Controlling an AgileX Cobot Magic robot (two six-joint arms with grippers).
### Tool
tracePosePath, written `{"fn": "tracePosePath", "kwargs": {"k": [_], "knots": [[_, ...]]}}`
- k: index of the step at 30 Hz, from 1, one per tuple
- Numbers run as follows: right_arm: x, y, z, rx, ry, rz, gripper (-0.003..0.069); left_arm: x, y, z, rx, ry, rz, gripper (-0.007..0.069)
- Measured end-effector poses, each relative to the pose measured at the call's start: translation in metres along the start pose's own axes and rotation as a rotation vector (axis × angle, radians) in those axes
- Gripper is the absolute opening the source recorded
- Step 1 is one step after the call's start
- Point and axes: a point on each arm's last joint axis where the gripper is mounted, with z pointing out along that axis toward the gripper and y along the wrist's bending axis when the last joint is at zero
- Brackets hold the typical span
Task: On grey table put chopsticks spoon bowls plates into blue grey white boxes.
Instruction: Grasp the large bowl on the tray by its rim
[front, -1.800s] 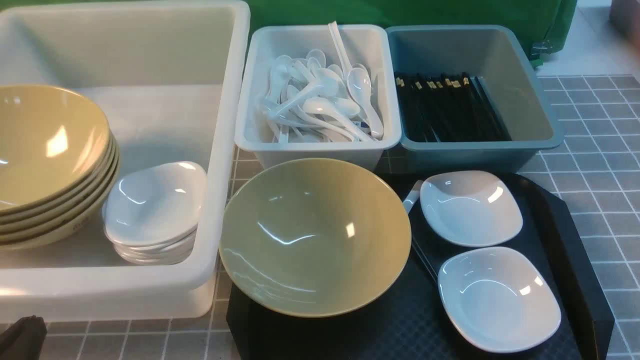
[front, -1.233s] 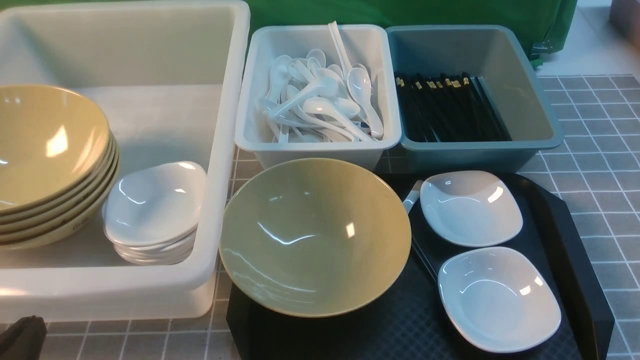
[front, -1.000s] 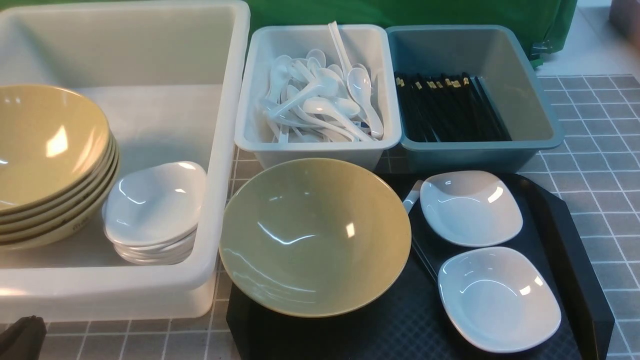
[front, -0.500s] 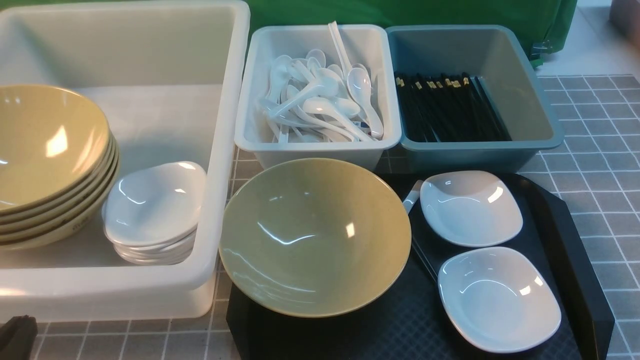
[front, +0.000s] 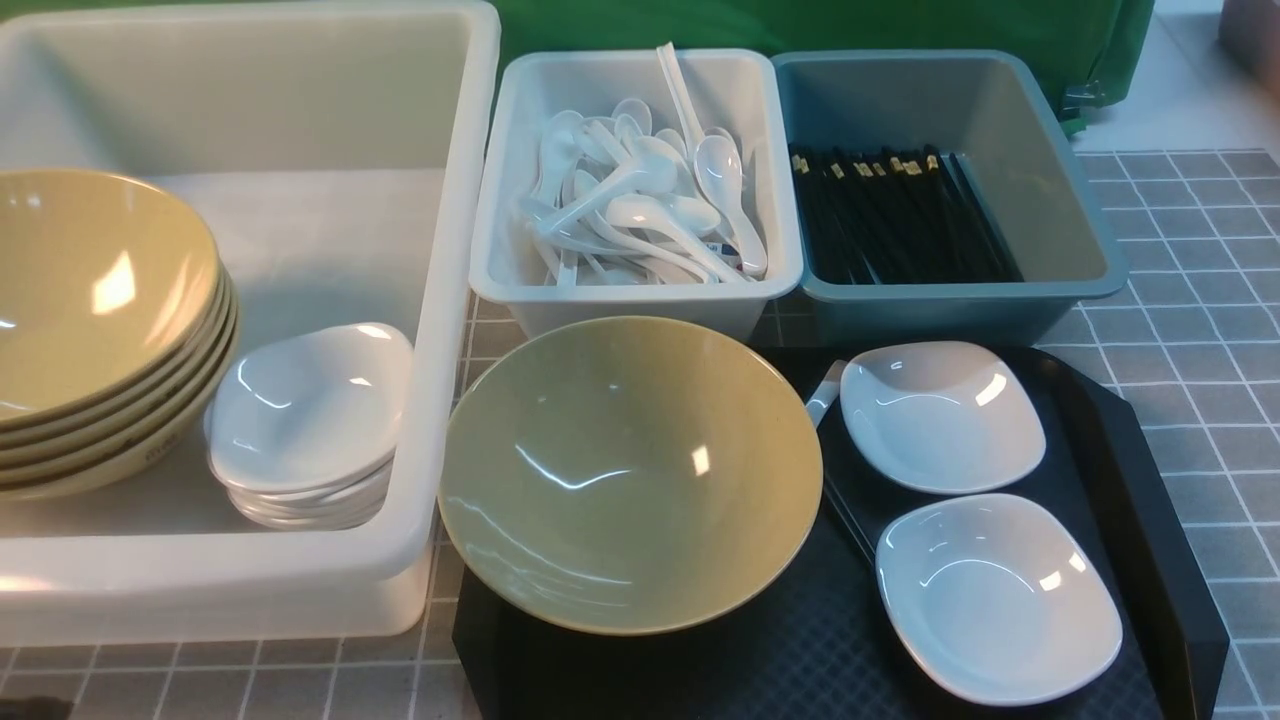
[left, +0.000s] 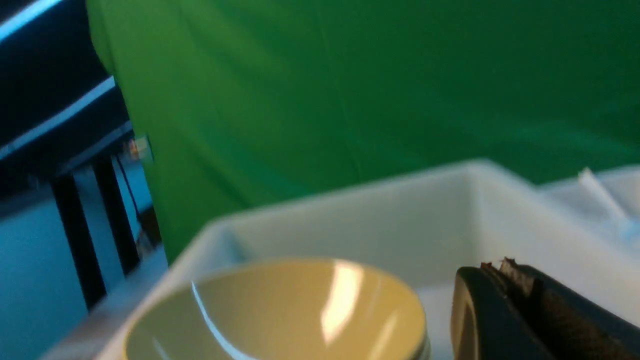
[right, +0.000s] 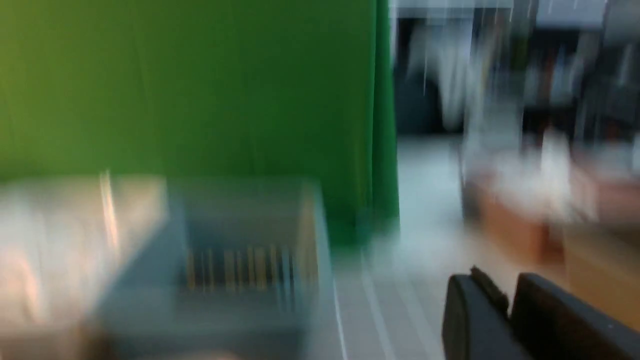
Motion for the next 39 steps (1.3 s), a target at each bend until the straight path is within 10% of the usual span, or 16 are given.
{"fn": "tracePosePath", "kwargs": {"k": [6,12,17,24,31,39], "knots": [[-0.038,0.003,-0.009,-0.059,-0.434,0.097,0.0163,-0.033,0.004,-0.006,-0.023,-0.37,-0.117,-0.0011],[-0.057,0.005,-0.008,-0.066,-0.451,0.129,0.0158,-0.087,0.014,0.004,-0.002,-0.411,-0.263,-0.0011],[-0.112,0.009,0.017,-0.02,-0.249,0.024,0.0047,-0.16,0.031,0.061,-0.012,-0.172,-0.296,-0.0011],[-0.103,0.007,0.059,0.02,0.217,-0.029,0.0033,-0.139,0.022,0.146,0.024,0.327,-0.43,-0.0011],[-0.036,0.005,0.069,-0.018,0.927,-0.122,0.0033,-0.082,-0.072,0.196,0.485,1.011,-0.305,-0.0011],[-0.014,0.015,0.07,-0.152,0.966,-0.108,0.0033,-0.028,-0.191,0.209,0.866,1.293,-0.148,-0.0011]]}}
